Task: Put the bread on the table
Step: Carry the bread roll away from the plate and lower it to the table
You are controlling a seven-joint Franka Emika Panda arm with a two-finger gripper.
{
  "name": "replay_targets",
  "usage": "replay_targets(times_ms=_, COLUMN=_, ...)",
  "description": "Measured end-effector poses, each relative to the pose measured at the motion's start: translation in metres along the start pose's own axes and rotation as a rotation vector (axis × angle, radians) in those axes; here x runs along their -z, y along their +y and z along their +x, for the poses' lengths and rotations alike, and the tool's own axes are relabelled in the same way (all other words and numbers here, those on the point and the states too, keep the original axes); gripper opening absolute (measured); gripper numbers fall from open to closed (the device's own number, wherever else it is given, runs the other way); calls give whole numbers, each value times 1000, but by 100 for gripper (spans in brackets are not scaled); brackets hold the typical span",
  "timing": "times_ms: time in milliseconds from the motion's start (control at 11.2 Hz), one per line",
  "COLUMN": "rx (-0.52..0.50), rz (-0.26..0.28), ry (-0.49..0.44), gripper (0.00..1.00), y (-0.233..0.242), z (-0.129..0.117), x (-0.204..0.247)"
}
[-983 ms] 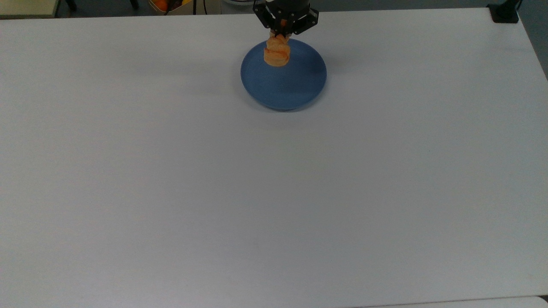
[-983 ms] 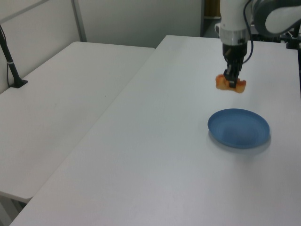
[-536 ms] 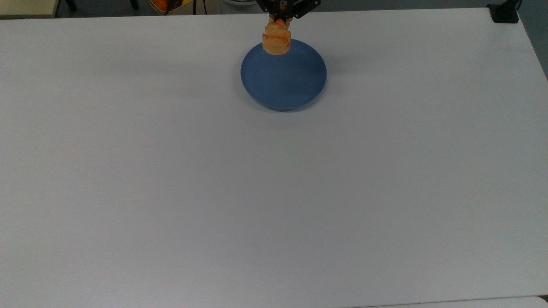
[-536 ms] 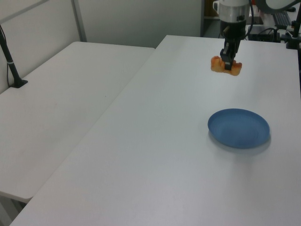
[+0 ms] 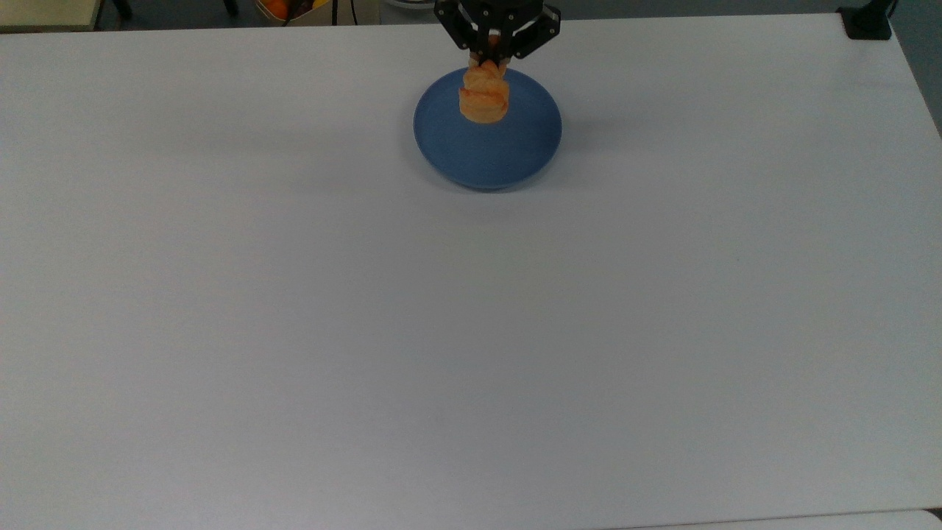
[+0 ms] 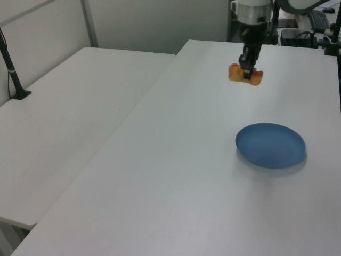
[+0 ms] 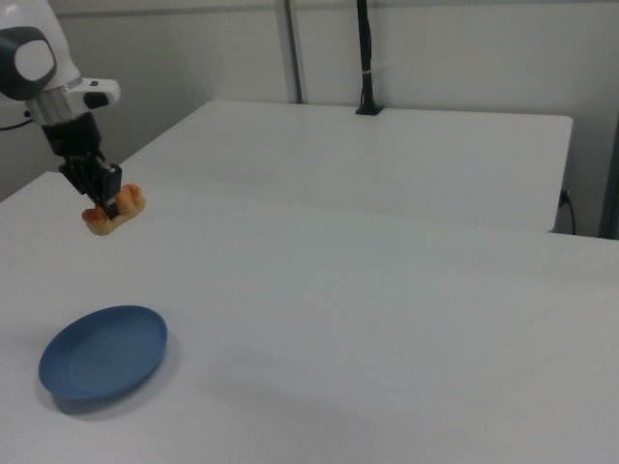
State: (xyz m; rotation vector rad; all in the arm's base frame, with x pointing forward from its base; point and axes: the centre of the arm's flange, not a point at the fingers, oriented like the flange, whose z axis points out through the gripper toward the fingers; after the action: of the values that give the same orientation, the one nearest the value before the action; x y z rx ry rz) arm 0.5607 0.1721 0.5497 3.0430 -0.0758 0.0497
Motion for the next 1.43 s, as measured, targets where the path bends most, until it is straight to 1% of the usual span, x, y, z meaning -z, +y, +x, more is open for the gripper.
replay_targets(times_ms=89, rx=3, rz=6, ry=-3, gripper=11, y=-5, z=12, x=-7)
replay_targets(times_ms=268, rx=11, rz=40, ry=49, gripper=11, y=-18, z=35, x=-22)
replay_targets(times_ms=447, rx=22, rz=64, ry=83, gripper=11, y=-32, z=50, x=-42)
replay_targets(times_ms=626, rx=49, rz=89, ry=111, gripper=12, y=-56, z=62, x=-68)
replay_targets(times_ms=983, rx=108, rz=156, ry=193, gripper=13, y=-113, z=80, x=-124)
replay_targets(times_ms=1430, rx=155, rz=224, ry=293, gripper=15, y=-158, z=84, x=-167)
